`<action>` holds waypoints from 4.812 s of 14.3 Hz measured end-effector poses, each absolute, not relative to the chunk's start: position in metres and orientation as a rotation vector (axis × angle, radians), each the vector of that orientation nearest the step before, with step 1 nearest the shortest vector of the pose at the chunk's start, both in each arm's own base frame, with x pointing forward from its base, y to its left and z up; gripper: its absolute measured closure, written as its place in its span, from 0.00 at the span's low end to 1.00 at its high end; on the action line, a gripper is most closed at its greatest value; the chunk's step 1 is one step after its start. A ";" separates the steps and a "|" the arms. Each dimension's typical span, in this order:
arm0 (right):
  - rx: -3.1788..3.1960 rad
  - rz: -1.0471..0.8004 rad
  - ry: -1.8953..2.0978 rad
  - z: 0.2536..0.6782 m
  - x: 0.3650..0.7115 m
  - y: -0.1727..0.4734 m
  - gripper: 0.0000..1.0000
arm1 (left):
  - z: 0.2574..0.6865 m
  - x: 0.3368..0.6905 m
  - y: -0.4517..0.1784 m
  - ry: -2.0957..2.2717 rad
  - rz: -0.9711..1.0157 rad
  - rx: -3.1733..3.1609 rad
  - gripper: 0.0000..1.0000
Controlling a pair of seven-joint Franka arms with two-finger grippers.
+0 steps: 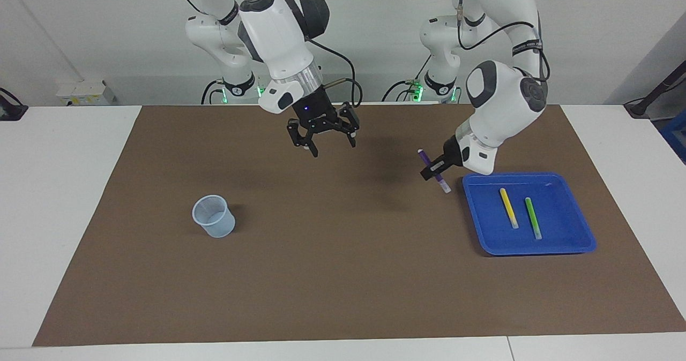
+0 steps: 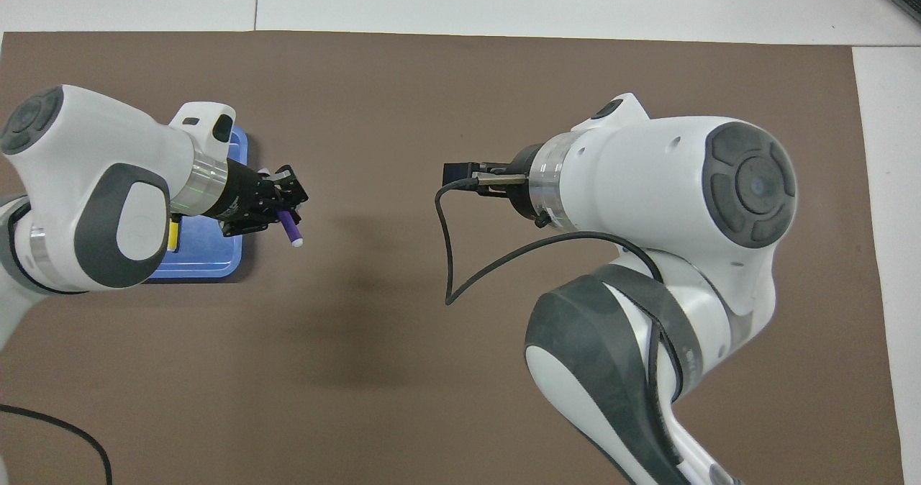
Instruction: Right arm passes pens to left for tray arrangement
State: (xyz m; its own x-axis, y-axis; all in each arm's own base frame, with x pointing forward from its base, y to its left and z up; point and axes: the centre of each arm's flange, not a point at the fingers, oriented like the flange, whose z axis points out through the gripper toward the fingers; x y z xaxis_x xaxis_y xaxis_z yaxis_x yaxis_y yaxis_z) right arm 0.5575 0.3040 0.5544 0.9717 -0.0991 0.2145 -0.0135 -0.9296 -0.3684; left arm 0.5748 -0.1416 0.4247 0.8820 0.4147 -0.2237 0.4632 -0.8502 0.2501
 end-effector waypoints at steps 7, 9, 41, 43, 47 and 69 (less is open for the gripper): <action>-2.755 -0.381 0.064 0.562 0.571 0.279 0.00 | 0.424 0.589 -0.082 0.239 -0.011 3.072 0.94; -2.774 -0.411 0.007 0.561 0.582 0.256 0.00 | 0.412 0.599 -0.052 0.140 0.038 3.103 0.94; -3.166 -0.076 -0.123 0.601 0.571 0.051 0.00 | 0.335 0.633 -0.015 -0.024 0.167 3.130 0.01; -3.175 -0.102 -0.108 0.610 0.571 0.045 0.00 | 0.358 0.634 -0.016 -0.026 0.222 3.135 0.00; -3.181 -0.156 -0.069 0.628 0.568 0.033 0.00 | 0.422 0.626 -0.029 -0.055 0.232 3.165 0.00; -3.187 -0.204 0.000 0.646 0.560 0.010 0.00 | 0.546 0.615 -0.061 -0.100 0.212 3.190 0.00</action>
State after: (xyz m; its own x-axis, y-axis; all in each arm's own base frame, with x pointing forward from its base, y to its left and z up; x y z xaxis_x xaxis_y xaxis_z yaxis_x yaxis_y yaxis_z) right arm 0.5597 0.0102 0.6456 0.9919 0.0033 0.1274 -0.0033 -0.9986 0.0521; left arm 0.6153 -0.0612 0.5462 0.9893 -0.0662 0.1301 -0.0586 -0.9964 -0.0609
